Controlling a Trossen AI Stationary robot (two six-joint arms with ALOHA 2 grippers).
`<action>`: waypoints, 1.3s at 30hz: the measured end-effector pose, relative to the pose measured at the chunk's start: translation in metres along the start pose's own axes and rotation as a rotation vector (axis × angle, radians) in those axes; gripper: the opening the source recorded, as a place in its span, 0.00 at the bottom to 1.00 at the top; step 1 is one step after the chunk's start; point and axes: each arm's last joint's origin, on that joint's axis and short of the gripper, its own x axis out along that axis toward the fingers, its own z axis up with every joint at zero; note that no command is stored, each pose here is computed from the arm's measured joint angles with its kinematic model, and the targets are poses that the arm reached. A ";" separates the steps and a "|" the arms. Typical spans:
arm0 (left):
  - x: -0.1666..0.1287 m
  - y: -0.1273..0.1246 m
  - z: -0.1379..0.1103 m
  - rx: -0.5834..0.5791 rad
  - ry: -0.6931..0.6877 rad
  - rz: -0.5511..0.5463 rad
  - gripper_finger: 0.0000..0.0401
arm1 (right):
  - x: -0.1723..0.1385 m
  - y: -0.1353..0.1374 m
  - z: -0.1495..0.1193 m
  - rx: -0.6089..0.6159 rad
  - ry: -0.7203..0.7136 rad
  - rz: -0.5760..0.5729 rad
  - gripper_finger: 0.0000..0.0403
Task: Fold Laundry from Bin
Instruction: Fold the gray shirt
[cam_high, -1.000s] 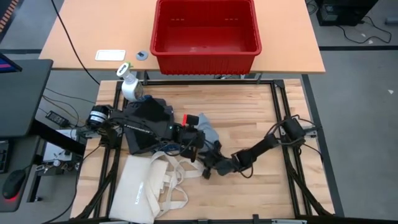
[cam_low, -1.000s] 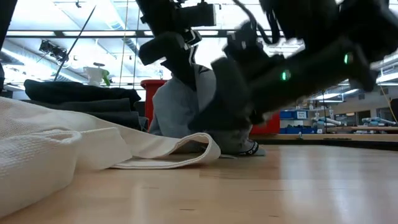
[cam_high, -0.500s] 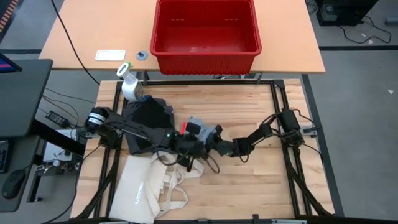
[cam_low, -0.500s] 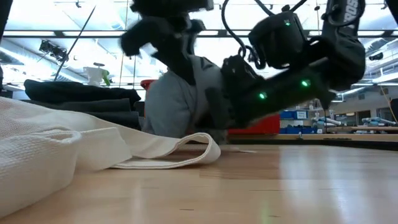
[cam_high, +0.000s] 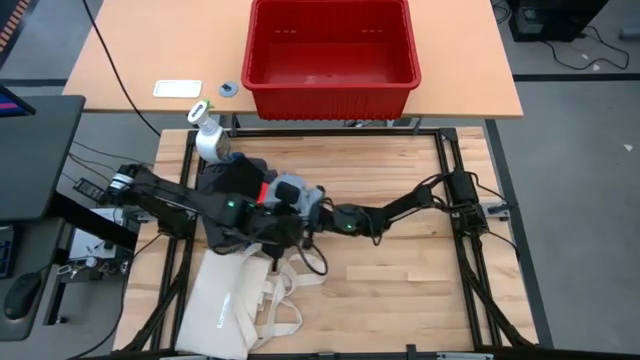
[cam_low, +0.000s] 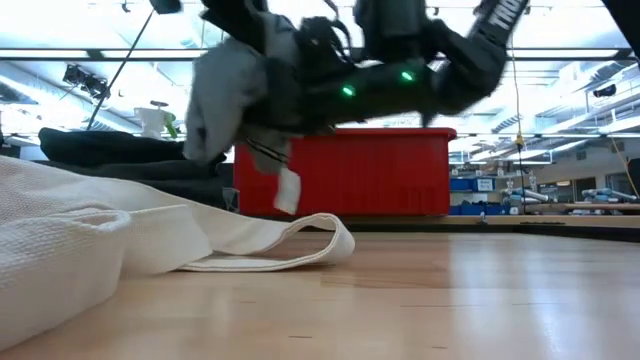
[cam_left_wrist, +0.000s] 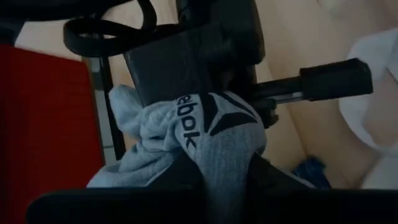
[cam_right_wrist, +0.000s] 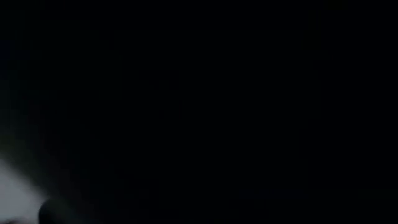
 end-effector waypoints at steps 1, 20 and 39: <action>-0.006 0.001 -0.003 -0.012 0.005 -0.002 0.13 | 0.006 -0.001 0.006 -0.016 -0.001 0.002 0.11; -0.088 0.027 -0.078 -0.091 0.199 0.074 0.14 | 0.070 -0.067 0.086 -0.185 -0.070 0.227 0.11; -0.057 0.019 -0.153 -0.103 0.601 0.053 0.14 | 0.187 -0.092 0.048 -0.192 0.116 0.240 0.11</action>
